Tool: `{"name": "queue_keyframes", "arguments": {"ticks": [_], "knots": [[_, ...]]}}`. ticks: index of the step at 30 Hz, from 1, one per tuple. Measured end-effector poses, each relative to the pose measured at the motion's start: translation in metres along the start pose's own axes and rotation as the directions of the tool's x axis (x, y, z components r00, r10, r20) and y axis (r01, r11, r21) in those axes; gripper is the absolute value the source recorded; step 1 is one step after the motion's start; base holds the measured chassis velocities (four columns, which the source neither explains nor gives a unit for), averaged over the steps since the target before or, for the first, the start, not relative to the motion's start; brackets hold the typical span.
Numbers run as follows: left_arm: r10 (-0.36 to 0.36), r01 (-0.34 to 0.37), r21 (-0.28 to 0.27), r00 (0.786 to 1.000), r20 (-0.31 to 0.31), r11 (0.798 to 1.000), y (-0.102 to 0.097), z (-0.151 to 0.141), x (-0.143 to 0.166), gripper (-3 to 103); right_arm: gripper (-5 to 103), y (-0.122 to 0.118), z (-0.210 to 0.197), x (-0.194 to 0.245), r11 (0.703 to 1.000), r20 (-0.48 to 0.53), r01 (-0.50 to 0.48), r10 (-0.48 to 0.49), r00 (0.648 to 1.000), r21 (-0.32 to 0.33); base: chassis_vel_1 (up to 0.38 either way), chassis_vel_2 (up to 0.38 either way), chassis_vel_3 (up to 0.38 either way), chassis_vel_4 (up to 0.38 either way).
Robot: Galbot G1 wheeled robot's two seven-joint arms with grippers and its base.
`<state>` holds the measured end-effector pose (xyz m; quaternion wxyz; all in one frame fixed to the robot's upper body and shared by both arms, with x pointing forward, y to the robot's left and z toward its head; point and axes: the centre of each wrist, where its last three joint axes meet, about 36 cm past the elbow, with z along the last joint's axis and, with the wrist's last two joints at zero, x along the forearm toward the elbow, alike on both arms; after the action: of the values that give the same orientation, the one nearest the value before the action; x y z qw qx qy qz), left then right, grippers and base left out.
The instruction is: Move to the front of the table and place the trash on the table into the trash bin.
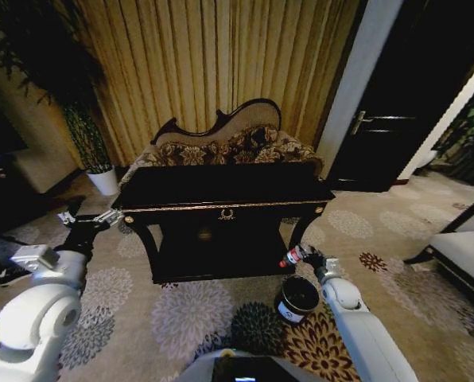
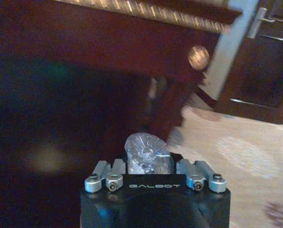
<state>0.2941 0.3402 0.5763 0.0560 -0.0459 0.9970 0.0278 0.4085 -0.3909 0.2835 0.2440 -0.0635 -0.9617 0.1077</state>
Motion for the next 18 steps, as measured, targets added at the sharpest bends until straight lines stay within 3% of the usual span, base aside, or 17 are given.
{"name": "queue_keyframes", "arguments": {"ticks": [8,12,18], "knots": [[0.016,-0.017,0.028,1.0,0.016,0.999,0.001,-0.003,-0.005,100,41,-0.016,0.039,-0.021,0.987,-0.093,-0.089,0.102,0.99,0.135,0.0,0.0,0.0,0.0],[0.021,-0.021,0.028,1.0,0.019,0.999,0.002,-0.005,-0.006,100,41,-0.016,0.053,-0.018,0.985,-0.124,-0.096,0.114,0.986,0.143,0.0,0.0,0.0,0.0],[0.02,-0.02,0.022,1.0,0.025,1.0,0.007,-0.007,-0.009,100,41,0.003,0.07,-0.01,0.99,-0.154,-0.089,0.105,0.982,0.109,0.0,0.0,0.0,0.0]]}}
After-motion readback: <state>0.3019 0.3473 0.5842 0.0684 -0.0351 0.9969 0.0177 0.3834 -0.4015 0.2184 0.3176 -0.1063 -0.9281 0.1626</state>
